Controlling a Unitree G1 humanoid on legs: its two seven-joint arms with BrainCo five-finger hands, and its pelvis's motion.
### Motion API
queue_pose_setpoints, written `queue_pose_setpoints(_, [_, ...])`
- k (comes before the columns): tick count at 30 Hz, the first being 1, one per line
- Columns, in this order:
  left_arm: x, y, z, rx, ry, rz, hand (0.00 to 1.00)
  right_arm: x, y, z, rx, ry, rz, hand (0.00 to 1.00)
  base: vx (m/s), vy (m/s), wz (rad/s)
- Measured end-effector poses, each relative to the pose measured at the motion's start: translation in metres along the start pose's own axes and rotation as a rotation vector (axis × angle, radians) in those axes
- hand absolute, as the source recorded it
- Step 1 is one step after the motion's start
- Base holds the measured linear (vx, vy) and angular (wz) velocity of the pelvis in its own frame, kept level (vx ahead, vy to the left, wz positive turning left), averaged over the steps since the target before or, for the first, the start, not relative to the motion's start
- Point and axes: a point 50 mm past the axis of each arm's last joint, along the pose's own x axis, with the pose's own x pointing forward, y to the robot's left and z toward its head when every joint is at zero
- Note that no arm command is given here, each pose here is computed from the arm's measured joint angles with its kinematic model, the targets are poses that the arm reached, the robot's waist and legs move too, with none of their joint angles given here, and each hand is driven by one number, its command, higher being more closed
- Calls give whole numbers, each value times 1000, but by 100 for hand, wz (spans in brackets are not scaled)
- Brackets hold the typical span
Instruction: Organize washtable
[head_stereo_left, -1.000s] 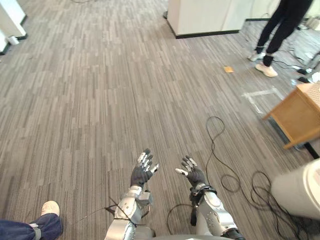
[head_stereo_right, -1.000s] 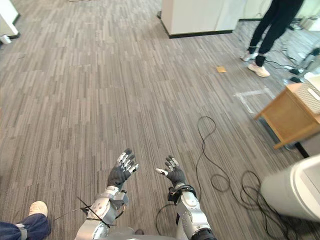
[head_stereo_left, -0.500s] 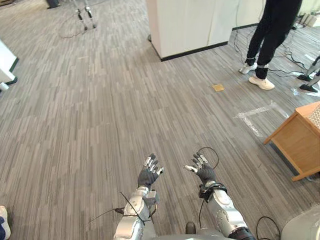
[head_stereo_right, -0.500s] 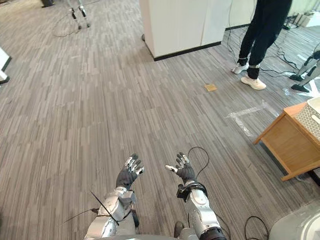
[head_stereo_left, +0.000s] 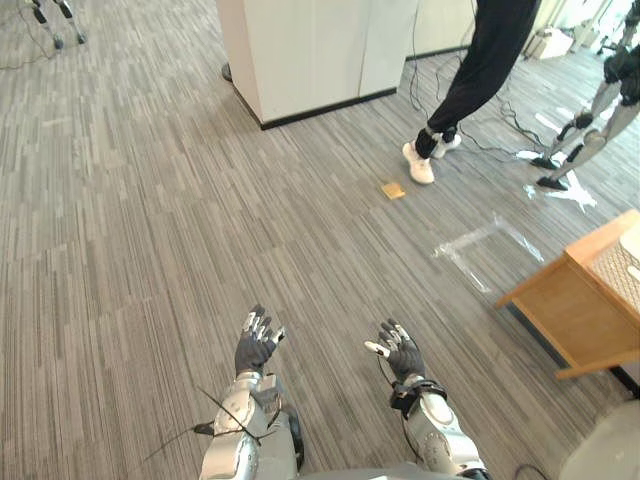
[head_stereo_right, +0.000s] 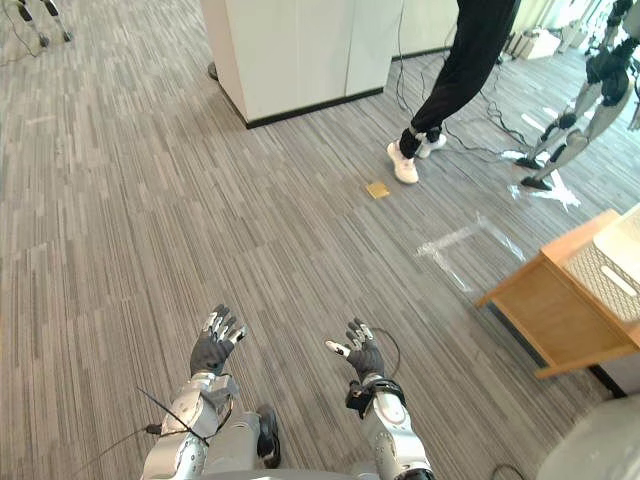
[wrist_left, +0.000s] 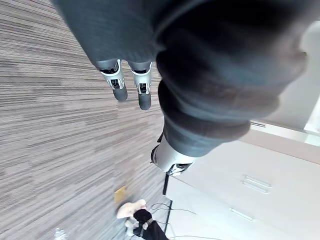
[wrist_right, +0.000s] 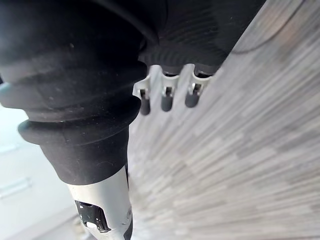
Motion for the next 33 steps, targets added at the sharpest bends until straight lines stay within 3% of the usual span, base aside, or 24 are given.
queue_pose_setpoints(6, [-2, -7, -1, -2, -1, -12, 0, -2, 14, -9, 2, 27, 60, 0, 465, 104, 63])
queue_pose_setpoints(13, [-12, -8, -26, 20, 95, -15, 0, -13, -11, -14, 4, 43, 1, 0, 578, -139, 76])
queue_pose_setpoints(22, [-8, -11, -25, -24, 85, 19, 0, 1, -20, 20, 97, -93, -61, 0, 375, -51, -41])
queue_pose_setpoints(27, [-9, -9, -28, -15, 101, 30, 0, -16, -35, -1, 123, -42, -131, 0, 165, 175, -51])
queue_pose_setpoints(28, [-14, -1, -32, 2, 116, 42, 0, -24, -28, -23, 155, 33, -107, 0, 54, 99, -11])
queue_pose_setpoints(33, [-15, -1, -33, 1, 119, 44, 0, -24, -28, -23, 155, 35, -109, 0, -53, -1, 1])
